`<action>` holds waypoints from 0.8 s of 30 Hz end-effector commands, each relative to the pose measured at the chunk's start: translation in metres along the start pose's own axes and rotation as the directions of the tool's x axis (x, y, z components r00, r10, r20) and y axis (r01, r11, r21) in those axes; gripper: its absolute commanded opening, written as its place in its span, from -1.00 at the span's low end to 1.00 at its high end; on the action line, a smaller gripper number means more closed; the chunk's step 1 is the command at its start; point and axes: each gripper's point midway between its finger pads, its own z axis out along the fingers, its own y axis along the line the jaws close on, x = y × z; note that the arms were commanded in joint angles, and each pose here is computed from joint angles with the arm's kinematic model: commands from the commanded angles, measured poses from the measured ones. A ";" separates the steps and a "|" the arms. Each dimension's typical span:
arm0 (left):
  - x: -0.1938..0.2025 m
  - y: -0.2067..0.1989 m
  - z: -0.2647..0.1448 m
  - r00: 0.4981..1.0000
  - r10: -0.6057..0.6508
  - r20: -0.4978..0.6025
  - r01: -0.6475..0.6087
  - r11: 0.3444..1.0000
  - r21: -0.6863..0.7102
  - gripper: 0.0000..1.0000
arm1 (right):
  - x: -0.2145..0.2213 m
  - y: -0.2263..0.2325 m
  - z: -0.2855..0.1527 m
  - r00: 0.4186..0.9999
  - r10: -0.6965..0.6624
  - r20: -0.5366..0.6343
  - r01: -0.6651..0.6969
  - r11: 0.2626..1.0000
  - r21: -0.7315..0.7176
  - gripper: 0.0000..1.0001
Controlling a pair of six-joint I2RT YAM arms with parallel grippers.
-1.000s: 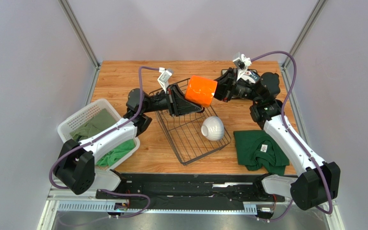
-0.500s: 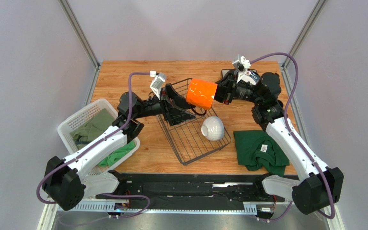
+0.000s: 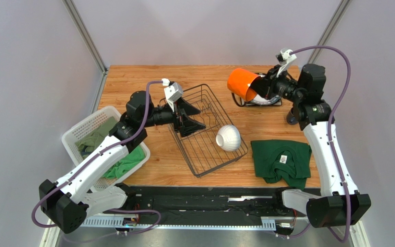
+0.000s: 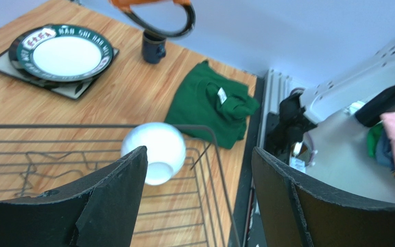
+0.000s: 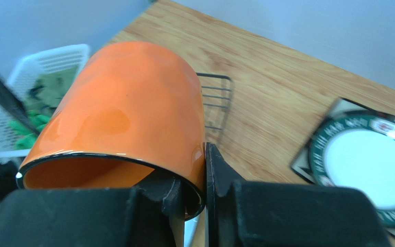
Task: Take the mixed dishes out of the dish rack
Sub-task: Place the cup at the center of the board.
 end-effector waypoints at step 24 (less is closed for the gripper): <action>0.083 0.055 -0.016 0.900 0.047 -0.433 -0.110 0.987 -0.121 0.56 | 0.168 -0.184 -0.082 0.682 0.276 -0.677 0.180 0.834 0.522 -1.00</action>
